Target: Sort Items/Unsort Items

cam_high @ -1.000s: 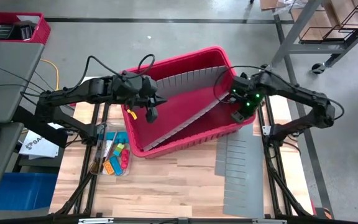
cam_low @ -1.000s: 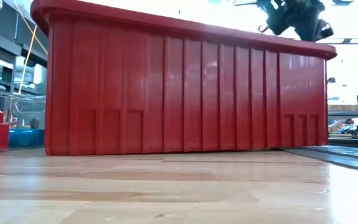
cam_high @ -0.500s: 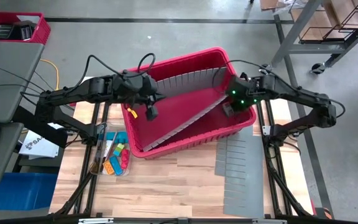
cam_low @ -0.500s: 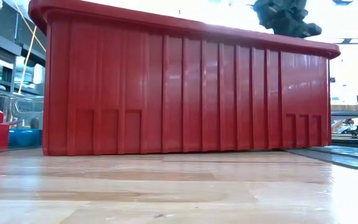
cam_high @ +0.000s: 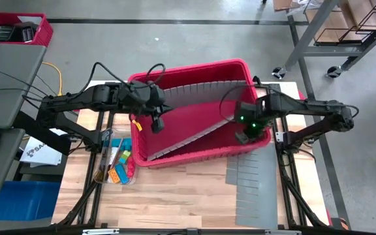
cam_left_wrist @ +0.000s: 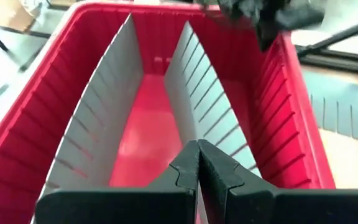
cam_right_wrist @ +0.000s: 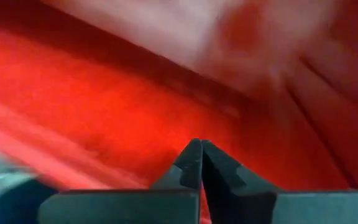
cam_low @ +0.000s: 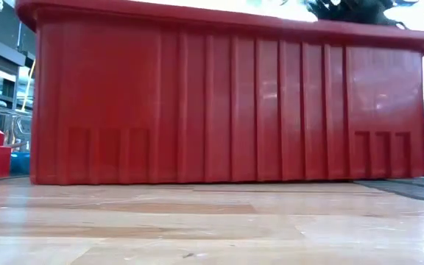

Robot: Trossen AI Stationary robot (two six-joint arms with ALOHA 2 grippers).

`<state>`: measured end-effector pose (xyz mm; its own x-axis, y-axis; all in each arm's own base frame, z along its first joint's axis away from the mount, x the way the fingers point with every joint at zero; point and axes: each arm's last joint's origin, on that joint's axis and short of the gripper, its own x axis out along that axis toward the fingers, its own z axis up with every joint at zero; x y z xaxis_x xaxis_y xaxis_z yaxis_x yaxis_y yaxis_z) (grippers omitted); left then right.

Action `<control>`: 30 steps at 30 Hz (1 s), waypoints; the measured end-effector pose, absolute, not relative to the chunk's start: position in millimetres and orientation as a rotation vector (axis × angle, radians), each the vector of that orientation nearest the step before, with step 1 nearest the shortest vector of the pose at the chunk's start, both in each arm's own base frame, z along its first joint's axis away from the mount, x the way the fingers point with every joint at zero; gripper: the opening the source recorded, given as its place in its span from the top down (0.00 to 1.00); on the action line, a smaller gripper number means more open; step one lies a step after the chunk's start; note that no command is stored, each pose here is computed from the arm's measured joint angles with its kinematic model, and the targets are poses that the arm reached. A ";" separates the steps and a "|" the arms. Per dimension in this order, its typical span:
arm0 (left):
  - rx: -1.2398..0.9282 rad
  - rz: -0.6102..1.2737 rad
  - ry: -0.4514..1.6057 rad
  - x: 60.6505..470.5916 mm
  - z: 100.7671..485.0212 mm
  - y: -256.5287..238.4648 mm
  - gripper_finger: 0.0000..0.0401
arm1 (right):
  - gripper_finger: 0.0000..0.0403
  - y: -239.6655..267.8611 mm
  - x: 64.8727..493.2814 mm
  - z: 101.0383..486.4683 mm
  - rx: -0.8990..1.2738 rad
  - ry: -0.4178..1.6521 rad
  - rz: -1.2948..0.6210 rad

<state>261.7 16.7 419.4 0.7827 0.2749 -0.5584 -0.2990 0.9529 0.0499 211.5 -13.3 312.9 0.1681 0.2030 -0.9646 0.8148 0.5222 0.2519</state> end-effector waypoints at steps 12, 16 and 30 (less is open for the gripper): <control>-0.005 0.226 0.749 252.8 407.9 -8.0 0.99 | 1.00 40.5 220.5 332.0 1.059 1.311 -0.428; 0.047 0.192 0.731 254.0 409.5 -11.9 0.99 | 1.00 44.4 222.7 357.5 0.980 1.167 -0.391; 0.339 0.163 0.521 270.2 428.4 4.0 0.77 | 0.75 2.1 209.7 397.0 0.121 1.281 -0.124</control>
